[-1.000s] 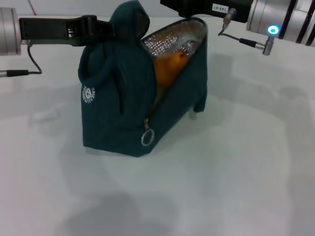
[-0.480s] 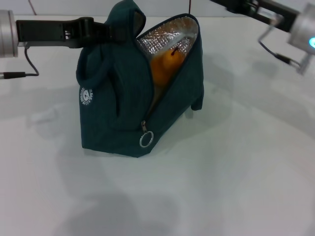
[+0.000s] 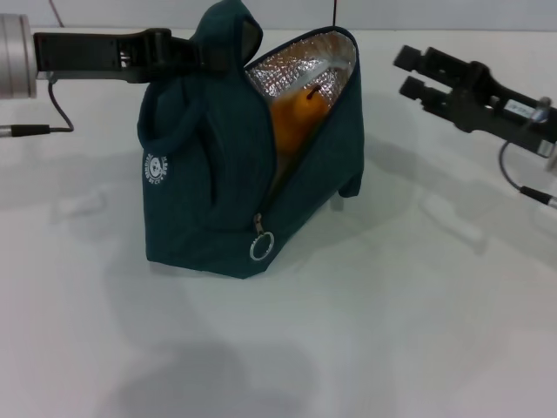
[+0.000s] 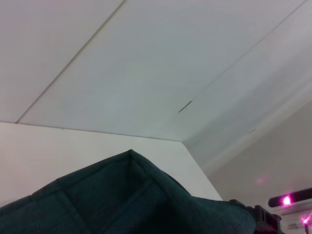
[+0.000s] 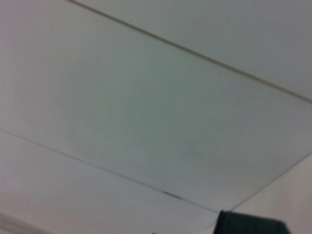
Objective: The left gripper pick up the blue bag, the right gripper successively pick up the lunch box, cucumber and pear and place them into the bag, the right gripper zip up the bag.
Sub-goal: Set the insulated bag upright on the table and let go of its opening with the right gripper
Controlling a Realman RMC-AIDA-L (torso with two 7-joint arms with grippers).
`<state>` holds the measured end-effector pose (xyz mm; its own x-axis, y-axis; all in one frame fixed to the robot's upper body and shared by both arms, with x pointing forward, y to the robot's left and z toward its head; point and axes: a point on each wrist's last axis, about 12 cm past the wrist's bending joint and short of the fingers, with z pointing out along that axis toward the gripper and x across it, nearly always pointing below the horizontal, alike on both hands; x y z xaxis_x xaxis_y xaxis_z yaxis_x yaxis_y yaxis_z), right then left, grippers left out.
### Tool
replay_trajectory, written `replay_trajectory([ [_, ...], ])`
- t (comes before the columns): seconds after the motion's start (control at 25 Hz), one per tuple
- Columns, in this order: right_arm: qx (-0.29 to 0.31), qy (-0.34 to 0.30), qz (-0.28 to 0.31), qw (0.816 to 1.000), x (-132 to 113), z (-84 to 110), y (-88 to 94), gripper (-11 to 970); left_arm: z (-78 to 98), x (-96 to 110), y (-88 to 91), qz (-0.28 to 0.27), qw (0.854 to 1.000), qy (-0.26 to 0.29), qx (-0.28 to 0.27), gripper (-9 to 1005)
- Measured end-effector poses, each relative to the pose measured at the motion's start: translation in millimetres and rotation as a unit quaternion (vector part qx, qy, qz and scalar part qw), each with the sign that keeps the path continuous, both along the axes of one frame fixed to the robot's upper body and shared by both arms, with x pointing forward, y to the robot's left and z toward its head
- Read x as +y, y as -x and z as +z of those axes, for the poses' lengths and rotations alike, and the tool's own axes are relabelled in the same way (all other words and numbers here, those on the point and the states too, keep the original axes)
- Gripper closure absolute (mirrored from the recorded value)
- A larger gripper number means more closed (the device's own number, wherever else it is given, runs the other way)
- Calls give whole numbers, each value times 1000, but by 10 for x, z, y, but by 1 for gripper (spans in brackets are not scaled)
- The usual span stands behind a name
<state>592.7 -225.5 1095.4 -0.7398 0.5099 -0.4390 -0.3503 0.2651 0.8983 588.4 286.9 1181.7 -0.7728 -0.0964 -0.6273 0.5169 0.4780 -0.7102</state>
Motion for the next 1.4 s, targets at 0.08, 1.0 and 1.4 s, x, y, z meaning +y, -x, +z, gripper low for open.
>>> replay_trajectory([
  [0.08, 11, -8, 10, 1000, 104, 0, -20, 290, 5, -16, -6, -3, 1000, 0, -2, 908],
  [1.0, 21, 26, 37, 999, 296, 2, -113, 516, 4, -83, -25, -11, 1000, -3, -10, 904],
  [1.4, -20, 45, 38, 998, 305, 21, -118, 827, 2, -78, -22, -10, 1000, -2, -10, 903],
])
